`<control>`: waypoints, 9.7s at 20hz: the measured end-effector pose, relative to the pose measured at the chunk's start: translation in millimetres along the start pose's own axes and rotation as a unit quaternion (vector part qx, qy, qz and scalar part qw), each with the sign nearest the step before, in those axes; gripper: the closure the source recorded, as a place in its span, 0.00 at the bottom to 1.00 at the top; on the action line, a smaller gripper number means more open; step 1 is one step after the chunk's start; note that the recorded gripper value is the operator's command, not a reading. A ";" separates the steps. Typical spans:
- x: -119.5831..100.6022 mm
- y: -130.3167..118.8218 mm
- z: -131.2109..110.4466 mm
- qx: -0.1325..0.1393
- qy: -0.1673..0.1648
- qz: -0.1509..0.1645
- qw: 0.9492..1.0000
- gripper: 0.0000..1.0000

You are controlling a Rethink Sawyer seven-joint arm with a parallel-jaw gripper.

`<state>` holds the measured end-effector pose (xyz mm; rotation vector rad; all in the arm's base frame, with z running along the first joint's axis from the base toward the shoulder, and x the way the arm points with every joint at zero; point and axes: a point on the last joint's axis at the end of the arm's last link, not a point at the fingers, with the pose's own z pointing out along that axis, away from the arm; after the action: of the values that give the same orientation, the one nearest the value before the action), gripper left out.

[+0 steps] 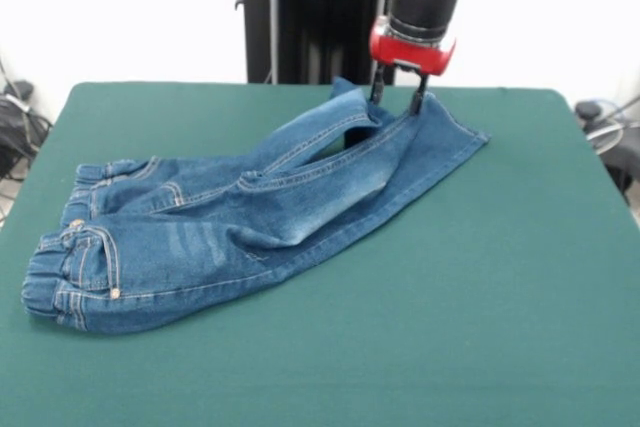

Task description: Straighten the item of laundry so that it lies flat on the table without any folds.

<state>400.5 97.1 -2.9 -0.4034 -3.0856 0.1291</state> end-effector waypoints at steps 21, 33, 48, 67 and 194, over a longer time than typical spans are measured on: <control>-18.8 6.7 -14.3 -0.005 -0.027 0.002 1.000 0.00; -23.5 -1.8 -13.1 -0.006 -0.026 0.013 1.000 0.00; -13.2 8.5 7.5 0.001 -0.016 0.013 1.000 0.00; -16.4 15.2 5.0 0.000 -0.021 0.018 1.000 0.00; -109.5 19.4 36.9 0.012 0.037 0.150 0.988 1.00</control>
<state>509.8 84.7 -43.0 -0.8479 -2.9269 0.1525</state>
